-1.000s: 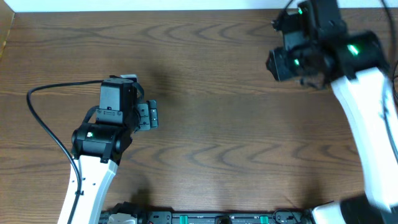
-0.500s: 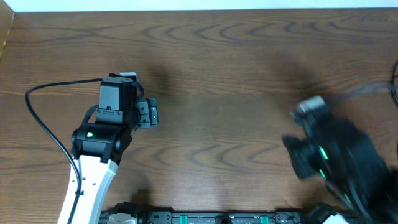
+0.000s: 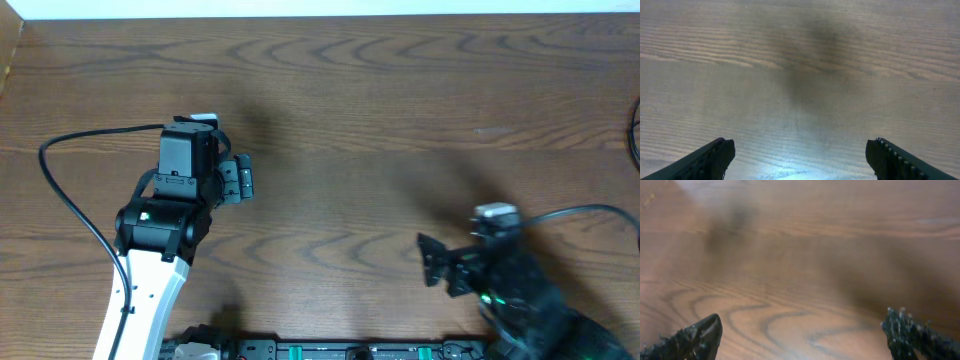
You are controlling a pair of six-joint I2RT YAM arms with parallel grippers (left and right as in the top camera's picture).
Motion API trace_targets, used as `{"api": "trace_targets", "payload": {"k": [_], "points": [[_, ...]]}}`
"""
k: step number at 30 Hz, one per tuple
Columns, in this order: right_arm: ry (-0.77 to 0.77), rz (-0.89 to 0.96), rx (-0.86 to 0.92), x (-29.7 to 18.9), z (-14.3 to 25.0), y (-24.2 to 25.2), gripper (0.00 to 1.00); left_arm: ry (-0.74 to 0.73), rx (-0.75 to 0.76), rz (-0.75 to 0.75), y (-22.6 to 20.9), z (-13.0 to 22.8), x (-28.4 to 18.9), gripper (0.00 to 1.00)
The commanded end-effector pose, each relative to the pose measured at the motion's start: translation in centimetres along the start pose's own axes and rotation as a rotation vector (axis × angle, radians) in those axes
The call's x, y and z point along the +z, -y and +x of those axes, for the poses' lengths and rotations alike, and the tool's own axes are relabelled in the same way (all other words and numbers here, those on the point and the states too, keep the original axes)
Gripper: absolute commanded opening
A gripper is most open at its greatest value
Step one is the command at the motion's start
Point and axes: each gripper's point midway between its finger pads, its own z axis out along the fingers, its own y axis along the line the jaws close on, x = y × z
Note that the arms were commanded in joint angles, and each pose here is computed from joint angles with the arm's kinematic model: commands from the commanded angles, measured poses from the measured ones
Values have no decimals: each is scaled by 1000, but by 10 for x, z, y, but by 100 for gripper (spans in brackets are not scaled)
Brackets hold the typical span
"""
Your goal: Untangle cables
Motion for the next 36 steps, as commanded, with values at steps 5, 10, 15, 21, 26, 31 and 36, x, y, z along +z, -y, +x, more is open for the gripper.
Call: {"api": "trace_targets", "payload": {"k": [5, 10, 15, 21, 26, 31, 36], "points": [[151, 70, 6, 55, 23, 22, 99, 4, 6, -14, -3, -2, 0, 89], [356, -19, 51, 69, 24, 22, 99, -3, 7, -15, -3, -1, 0, 89], [294, 24, -63, 76, 43, 30, 99, -7, 8, -16, -4, 0, 0, 89], [185, 103, -108, 81, 69, 47, 99, -7, 8, -16, -4, 0, 0, 89], [91, 155, -171, 83, 91, 60, 99, -7, 8, -16, -4, 0, 0, 90], [84, 155, -214, 83, 92, 60, 99, -7, 8, -16, -4, 0, 0, 90], [84, 155, -214, 83, 92, 60, 99, -6, 7, -16, -4, 0, 0, 90]]}}
